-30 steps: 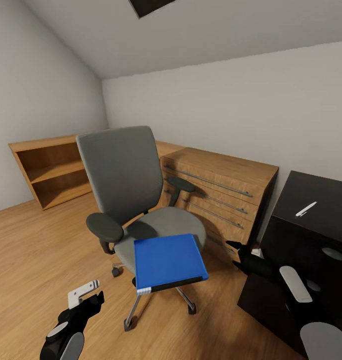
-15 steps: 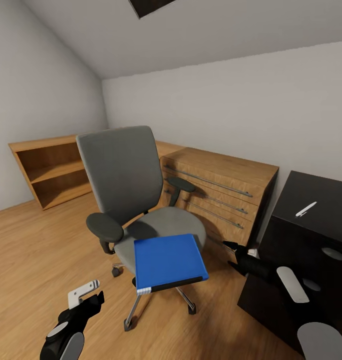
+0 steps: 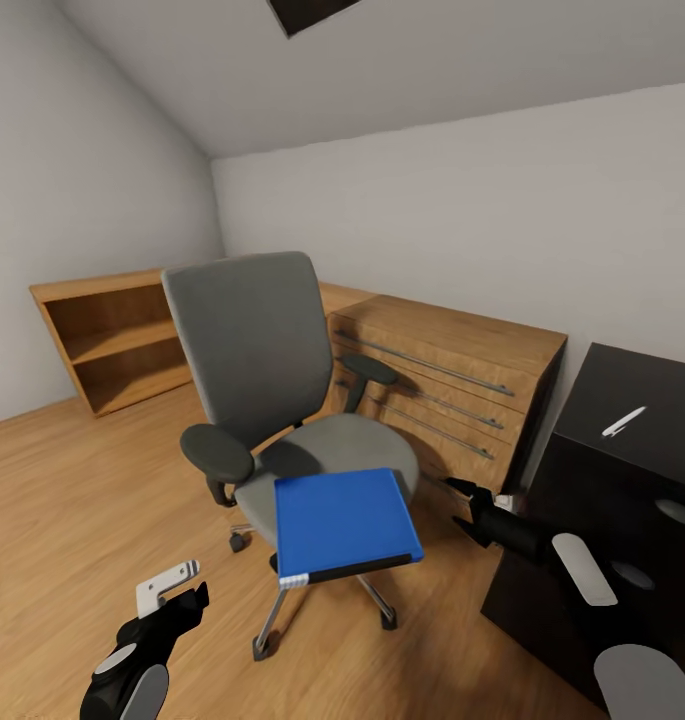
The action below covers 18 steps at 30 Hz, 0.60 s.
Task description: In the bedroom, organize the workspace by keeping the computer under the desk, ensuring the monitor is on the desk, placing the keyboard on the desk next to the monitor, placing the mouse on the desk next to the keyboard, moving the folder from the swivel chair onto the desk next to the mouse, stacking the notebook on top of the folder with the pen on top of the notebook, and positioning the swivel chair next to the desk.
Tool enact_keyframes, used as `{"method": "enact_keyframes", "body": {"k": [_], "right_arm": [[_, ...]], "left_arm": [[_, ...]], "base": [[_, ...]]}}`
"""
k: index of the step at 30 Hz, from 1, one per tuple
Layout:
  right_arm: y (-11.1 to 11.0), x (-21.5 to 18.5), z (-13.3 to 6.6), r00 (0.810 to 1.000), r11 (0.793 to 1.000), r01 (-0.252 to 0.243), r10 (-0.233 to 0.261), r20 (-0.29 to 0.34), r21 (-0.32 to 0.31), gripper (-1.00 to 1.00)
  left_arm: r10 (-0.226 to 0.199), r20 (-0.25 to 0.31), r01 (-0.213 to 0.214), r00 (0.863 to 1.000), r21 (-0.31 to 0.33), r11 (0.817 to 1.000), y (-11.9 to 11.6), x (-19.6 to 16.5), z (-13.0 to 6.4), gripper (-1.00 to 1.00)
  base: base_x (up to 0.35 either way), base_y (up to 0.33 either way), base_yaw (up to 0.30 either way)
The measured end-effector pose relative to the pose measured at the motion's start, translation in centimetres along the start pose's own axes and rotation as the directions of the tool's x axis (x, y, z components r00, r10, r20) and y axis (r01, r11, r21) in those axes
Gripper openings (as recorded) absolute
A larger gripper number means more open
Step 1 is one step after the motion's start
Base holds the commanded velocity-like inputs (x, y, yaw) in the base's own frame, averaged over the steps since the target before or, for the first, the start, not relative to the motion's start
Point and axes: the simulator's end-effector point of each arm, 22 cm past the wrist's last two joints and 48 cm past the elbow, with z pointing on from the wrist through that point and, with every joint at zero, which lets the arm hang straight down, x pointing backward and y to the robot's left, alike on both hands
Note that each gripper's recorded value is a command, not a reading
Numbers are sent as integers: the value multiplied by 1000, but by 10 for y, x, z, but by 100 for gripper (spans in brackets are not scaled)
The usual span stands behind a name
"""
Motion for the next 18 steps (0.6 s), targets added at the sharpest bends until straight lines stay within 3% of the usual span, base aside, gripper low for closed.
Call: {"method": "enact_keyframes", "body": {"k": [12,18], "right_arm": [[-1,0,0,1000,1000,-2,2,1,0,100],[-21,6,2,1000,1000,-24,24,-7,17,100]], "left_arm": [[0,0,0,1000,0,1000,0,0,0,100],[0,1,0,1000,0,1000,2,8,4,100]], "base": [[0,0,87],[0,0,3]]}}
